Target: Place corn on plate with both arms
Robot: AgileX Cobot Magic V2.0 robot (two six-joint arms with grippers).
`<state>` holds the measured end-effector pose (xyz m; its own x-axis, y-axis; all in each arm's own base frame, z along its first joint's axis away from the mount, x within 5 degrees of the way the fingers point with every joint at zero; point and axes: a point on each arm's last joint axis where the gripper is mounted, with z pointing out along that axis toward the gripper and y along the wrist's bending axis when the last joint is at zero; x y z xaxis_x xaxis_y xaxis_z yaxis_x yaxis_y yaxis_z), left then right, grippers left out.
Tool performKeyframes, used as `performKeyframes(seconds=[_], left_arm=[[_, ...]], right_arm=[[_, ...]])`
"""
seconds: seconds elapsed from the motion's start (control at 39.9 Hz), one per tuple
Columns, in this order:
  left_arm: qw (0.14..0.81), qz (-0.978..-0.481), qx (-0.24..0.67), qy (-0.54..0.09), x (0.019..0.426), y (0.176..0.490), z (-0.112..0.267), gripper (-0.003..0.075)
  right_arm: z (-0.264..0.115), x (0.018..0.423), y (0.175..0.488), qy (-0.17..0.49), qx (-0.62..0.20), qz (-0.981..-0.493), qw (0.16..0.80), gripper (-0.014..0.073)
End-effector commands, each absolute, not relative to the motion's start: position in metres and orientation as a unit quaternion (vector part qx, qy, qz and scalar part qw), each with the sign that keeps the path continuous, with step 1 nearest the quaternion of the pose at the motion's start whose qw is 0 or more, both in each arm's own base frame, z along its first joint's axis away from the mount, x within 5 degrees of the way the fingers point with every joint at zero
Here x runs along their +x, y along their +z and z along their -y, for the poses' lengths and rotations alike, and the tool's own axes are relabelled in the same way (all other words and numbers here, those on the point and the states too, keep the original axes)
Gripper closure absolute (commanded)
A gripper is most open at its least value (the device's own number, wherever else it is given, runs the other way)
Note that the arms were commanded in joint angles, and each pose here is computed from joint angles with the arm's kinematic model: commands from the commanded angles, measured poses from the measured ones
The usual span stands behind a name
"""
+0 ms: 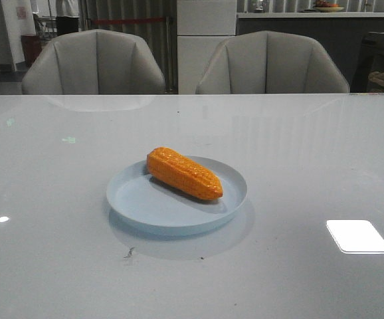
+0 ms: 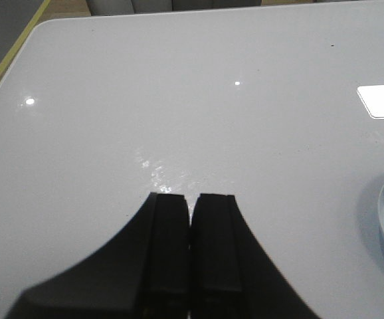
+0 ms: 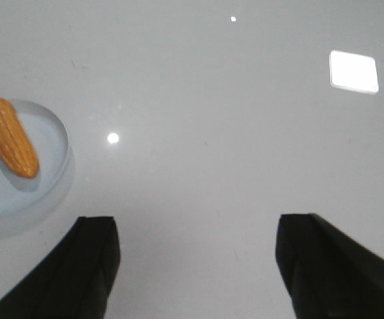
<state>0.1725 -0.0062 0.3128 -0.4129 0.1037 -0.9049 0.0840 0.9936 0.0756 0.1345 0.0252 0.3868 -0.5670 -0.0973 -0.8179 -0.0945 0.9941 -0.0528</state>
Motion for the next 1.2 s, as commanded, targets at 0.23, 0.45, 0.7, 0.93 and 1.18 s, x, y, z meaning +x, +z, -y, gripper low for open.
performKeyframes(seconds=[0.23,0.45,0.7,0.93,1.18], left_arm=[[0.587,-0.809,0.044,0.007,0.176,0.33,0.006,0.063],[0.587,-0.809,0.044,0.007,0.176,0.33,0.006,0.063],[0.587,-0.809,0.044,0.007,0.176,0.33,0.006,0.063],[0.587,-0.809,0.044,0.007,0.176,0.33,0.006,0.063],[0.587,-0.809,0.044,0.007,0.176,0.33,0.006,0.063]], right_arm=[[-0.007,0.09,0.331,-0.007,-0.045,-0.871,0.489,0.0002],[-0.003,0.08,0.315,-0.009,-0.044,-0.874,0.484,0.0002],[-0.003,0.08,0.315,-0.009,-0.044,-0.874,0.484,0.0002],[-0.003,0.08,0.315,-0.009,-0.044,-0.874,0.484,0.0002],[-0.003,0.08,0.315,-0.009,-0.044,-0.874,0.484,0.0002]])
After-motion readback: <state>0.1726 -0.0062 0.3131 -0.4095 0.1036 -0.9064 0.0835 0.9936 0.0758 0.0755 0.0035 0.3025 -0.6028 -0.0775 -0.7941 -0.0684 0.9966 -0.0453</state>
